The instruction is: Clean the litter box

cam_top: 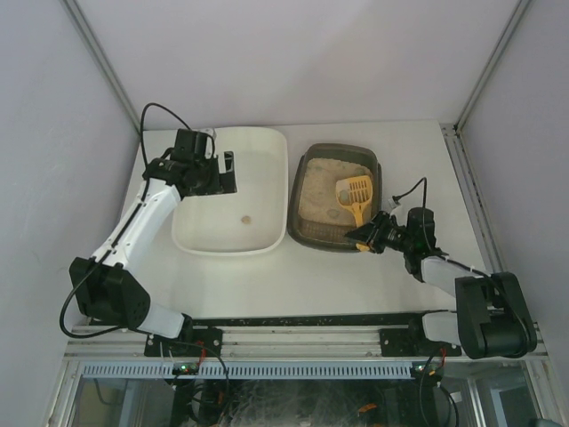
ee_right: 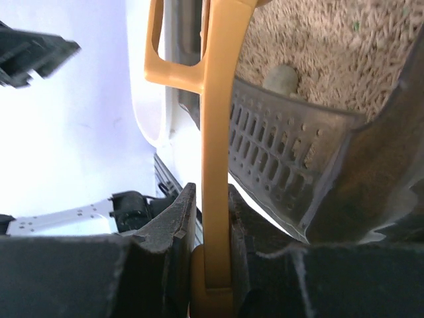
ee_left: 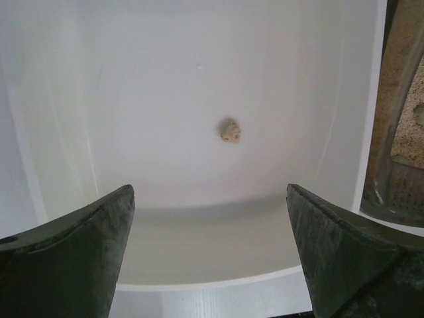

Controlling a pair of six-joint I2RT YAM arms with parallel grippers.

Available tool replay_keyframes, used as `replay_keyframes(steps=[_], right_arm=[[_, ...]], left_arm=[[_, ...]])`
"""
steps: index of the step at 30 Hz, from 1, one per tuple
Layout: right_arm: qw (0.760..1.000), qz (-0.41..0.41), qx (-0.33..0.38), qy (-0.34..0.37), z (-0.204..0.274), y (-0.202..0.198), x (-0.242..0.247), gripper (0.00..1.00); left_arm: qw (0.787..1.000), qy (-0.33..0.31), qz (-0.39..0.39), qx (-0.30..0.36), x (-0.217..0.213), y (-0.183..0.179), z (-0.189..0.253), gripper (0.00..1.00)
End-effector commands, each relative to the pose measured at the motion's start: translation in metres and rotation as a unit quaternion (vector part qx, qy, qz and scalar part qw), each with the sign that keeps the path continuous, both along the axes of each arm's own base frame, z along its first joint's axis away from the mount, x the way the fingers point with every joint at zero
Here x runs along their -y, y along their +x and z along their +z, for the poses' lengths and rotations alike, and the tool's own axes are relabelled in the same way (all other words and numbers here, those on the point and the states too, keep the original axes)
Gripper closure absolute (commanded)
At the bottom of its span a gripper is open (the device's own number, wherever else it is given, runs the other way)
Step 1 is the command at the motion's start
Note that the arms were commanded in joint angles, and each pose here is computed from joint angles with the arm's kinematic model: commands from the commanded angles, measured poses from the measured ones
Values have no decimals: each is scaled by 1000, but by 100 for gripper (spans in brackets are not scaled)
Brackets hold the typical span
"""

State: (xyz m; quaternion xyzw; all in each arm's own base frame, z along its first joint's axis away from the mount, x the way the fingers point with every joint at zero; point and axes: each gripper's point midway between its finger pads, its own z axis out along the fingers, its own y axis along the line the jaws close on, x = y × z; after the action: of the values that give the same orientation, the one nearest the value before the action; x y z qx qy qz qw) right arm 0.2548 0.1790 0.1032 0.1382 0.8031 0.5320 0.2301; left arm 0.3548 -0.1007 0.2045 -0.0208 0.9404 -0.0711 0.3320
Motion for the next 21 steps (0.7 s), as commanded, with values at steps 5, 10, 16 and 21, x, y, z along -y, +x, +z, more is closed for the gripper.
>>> replay_keyframes(steps=[5,10,16,21], right_arm=[[987,-3,112,114,64,19,-8,100],[983,18,101,152,66,24,-22,100],[984,0,71,161,51,32,-20,100],[990,30,63,119,43,27,-39,100]], left_arm=[[999,24,-19,42,-8,0,3,0],[998,23,-32,41,-5,-2,1,0],[998,24,-37,40,-5,-3,1,0],[998,26,-47,43,-4,-3,1,0]])
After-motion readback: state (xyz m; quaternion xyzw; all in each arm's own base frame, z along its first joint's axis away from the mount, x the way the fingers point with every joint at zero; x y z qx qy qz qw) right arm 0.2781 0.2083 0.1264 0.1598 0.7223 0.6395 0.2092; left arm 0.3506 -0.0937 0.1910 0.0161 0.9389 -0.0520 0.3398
